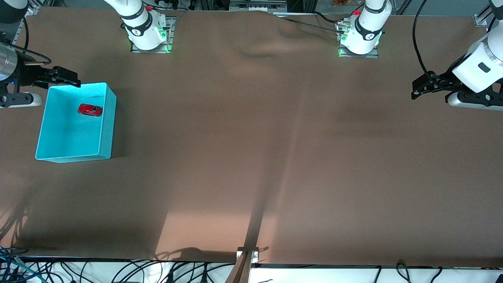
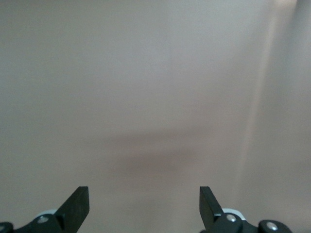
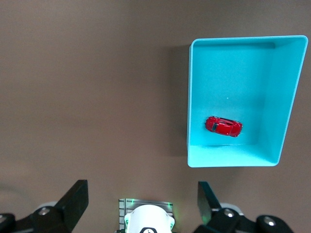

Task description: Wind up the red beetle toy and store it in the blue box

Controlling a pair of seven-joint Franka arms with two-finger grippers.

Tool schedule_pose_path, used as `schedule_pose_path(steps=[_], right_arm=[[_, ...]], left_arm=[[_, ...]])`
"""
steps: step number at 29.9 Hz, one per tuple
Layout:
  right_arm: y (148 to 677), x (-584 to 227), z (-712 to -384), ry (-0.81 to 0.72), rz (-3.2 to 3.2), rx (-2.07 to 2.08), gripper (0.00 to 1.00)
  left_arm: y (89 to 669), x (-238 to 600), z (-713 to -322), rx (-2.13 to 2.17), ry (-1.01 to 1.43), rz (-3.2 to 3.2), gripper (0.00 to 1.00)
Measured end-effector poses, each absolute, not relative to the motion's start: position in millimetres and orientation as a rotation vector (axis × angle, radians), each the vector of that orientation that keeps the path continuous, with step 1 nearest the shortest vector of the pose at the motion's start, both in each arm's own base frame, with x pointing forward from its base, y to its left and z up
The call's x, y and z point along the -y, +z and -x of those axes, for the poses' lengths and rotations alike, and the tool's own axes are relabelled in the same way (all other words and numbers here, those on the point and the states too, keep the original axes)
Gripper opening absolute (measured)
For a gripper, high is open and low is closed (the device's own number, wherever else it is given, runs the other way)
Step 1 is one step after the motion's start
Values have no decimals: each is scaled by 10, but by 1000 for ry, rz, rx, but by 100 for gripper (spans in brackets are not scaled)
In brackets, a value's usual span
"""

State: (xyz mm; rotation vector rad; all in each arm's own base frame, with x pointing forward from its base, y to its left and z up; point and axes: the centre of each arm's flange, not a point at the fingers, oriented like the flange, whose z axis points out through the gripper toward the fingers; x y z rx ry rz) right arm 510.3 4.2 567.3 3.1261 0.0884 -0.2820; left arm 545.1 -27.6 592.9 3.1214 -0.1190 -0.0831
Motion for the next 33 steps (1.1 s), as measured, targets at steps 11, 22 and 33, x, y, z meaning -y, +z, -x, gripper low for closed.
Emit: schedule_pose_path(steps=[11, 22, 33], right_arm=[[5800, -144, -5047, -170, -3116, -135, 100], [5881, -194, -5487, -172, -3102, -135, 100], [5867, -195, -5579, -189, -3097, -132, 100]], left_arm=[[5929, 276, -5451, 119, -83, -3121, 100], [5929, 276, -5451, 119, -83, -3121, 100], [5929, 276, -5451, 119, -83, -3121, 100]])
